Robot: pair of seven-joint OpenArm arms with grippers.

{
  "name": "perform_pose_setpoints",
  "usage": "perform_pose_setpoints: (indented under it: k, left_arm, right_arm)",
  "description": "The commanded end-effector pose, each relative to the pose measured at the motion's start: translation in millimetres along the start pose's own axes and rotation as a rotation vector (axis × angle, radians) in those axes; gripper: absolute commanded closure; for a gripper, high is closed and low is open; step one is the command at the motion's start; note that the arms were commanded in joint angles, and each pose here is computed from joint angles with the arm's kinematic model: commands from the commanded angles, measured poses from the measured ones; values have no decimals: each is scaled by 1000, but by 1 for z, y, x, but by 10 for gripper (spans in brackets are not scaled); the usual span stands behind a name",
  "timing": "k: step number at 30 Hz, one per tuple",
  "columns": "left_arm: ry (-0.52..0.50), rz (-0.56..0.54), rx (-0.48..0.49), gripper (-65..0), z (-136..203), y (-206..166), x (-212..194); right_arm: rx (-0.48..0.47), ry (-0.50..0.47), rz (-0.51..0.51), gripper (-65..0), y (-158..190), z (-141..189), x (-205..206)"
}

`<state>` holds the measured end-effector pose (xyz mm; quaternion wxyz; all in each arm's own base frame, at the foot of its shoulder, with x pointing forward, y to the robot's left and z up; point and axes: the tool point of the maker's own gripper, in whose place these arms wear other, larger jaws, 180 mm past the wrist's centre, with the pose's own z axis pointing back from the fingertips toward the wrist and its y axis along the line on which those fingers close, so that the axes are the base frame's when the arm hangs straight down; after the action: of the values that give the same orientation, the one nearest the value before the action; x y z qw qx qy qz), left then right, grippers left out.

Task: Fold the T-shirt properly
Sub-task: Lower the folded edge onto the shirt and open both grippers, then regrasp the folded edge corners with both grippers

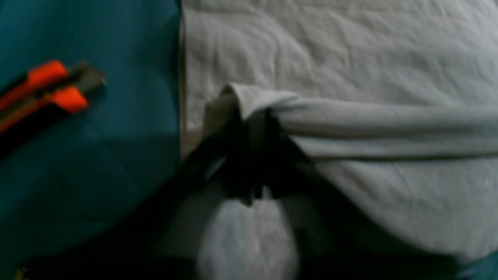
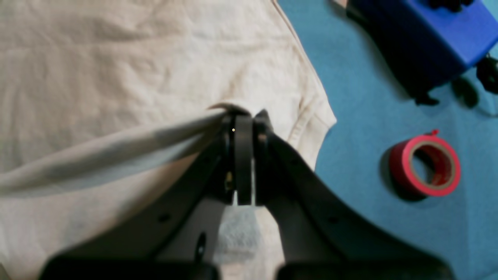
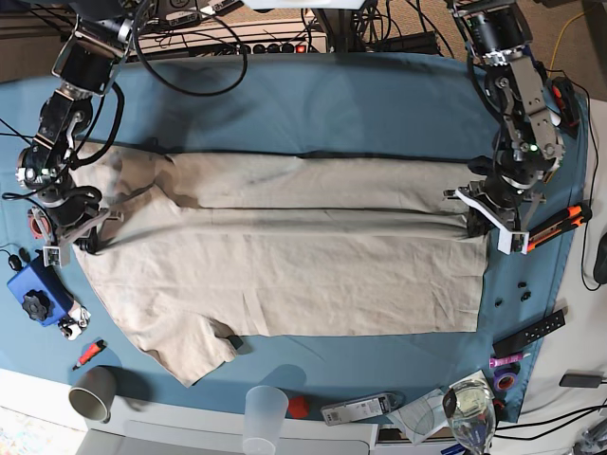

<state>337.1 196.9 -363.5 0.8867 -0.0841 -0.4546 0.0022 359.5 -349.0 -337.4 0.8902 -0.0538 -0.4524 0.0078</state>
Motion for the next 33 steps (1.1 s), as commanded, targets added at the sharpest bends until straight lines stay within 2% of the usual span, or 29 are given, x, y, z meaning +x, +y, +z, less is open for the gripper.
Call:
perform_pose_setpoints:
  k: [1,3,5,12,17,20,24,30,33]
  left_arm:
    - [-57,-20,0,-166,2,2,19]
    - [-57,-29,3,-210,3,5,20]
    - [-56,-31,6,-220,3,6,20]
    - [-51,-15,24,-220,3,10,20]
    - [26,32,88,-221,5,24,8]
    - [68,24,85,-287,10,25,6]
    - [67,29,60,-374,15,21,11]
    - [143,49,75,-377,17,23,-3]
    - [165,68,93,-376,19,26,-12]
  right_arm:
    - [-19,-59,19,0,-11,5,23]
    - [-21,-61,20,-81,-12,6,23]
    - [-21,-66,20,-127,-12,6,24]
    - [-23,-66,21,-128,-13,6,25]
    - [-13,-93,13,-128,-23,13,40]
    - [-3,-96,25,-133,-29,20,55]
    - [4,-105,42,-201,-33,31,77]
    - [-11,-47,57,-202,-39,36,72]
    - [-1,-10,-1,-202,-40,37,65]
